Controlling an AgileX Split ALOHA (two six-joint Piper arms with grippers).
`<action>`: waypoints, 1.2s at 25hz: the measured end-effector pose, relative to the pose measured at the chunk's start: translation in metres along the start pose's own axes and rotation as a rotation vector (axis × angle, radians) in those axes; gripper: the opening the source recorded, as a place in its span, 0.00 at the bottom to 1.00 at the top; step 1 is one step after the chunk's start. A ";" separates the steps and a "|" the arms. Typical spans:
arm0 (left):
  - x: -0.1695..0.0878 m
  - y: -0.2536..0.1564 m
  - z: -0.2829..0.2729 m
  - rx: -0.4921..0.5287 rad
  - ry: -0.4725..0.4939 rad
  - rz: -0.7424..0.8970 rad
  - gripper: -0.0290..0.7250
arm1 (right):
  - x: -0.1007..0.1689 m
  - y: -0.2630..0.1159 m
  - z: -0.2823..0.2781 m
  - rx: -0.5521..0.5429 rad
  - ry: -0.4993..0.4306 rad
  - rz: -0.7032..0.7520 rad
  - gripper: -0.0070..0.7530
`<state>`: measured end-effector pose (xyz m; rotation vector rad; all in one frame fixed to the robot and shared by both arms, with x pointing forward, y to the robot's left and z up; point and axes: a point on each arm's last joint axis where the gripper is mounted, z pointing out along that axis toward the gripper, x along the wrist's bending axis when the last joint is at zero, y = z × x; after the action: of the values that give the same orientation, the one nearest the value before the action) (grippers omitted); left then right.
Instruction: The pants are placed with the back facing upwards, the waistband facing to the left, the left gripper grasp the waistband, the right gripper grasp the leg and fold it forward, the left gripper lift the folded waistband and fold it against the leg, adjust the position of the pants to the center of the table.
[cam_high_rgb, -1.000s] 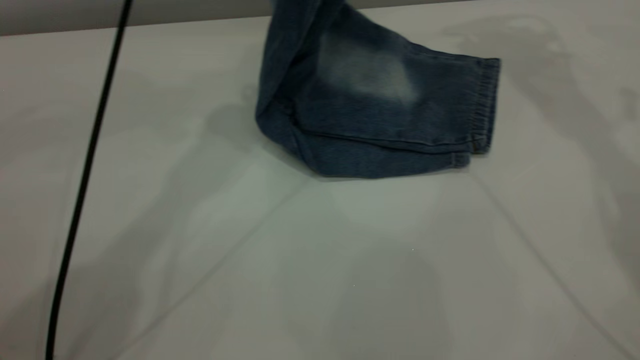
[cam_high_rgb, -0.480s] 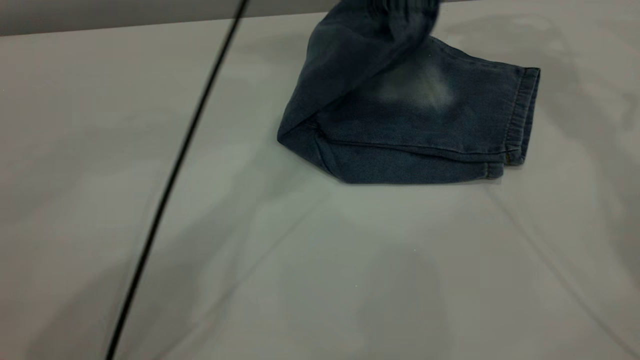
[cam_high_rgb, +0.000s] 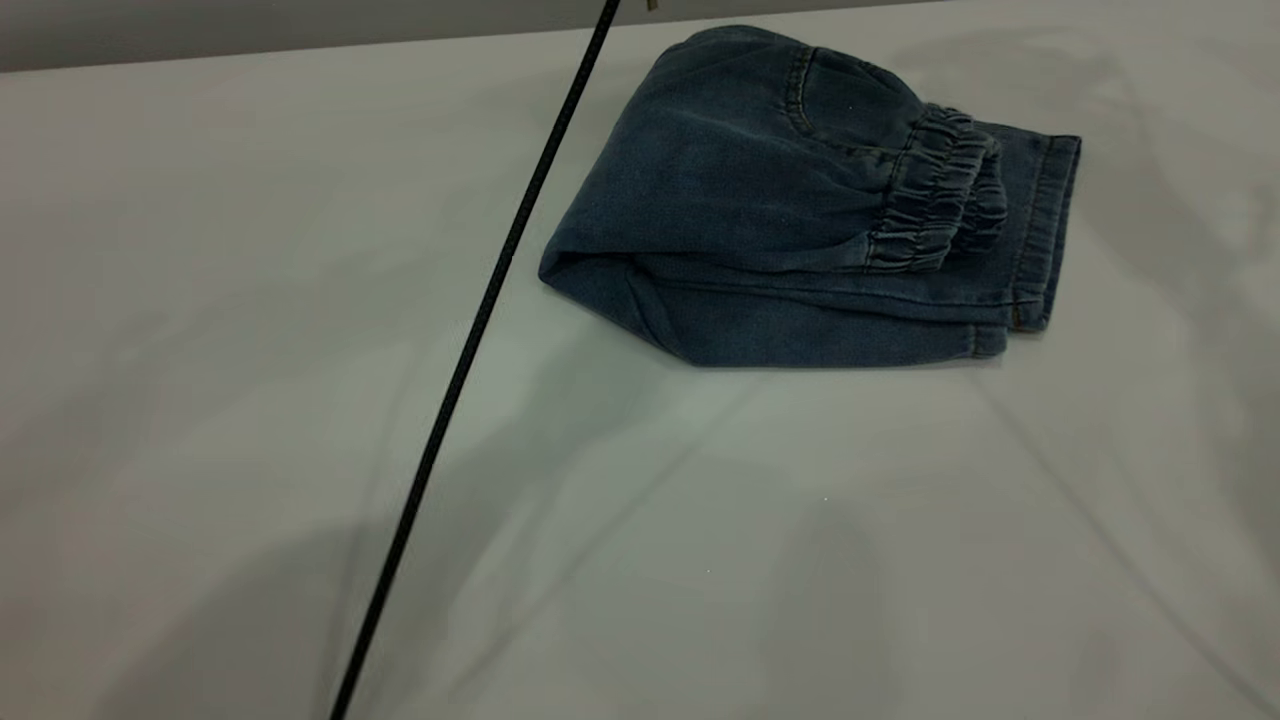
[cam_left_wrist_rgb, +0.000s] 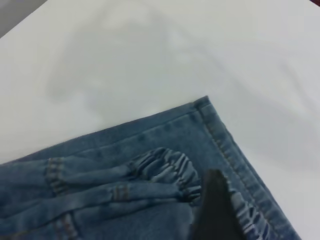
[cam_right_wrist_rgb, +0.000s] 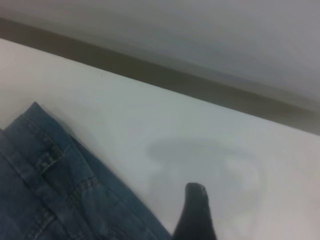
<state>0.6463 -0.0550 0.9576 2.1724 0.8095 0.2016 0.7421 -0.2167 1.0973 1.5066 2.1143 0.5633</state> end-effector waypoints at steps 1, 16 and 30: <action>0.003 0.001 -0.003 0.010 -0.003 -0.006 0.64 | 0.000 0.001 -0.003 -0.006 -0.001 0.000 0.64; 0.058 -0.022 -0.036 0.377 0.179 0.018 0.64 | -0.001 0.018 -0.188 -0.358 0.068 0.040 0.64; 0.061 -0.067 0.032 0.404 0.180 0.204 0.64 | 0.015 0.006 -0.281 -0.552 0.250 0.067 0.64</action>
<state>0.6739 -0.0057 0.8804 2.6510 0.7773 0.3665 0.5741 -0.2159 1.3236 1.2351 1.8597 1.2945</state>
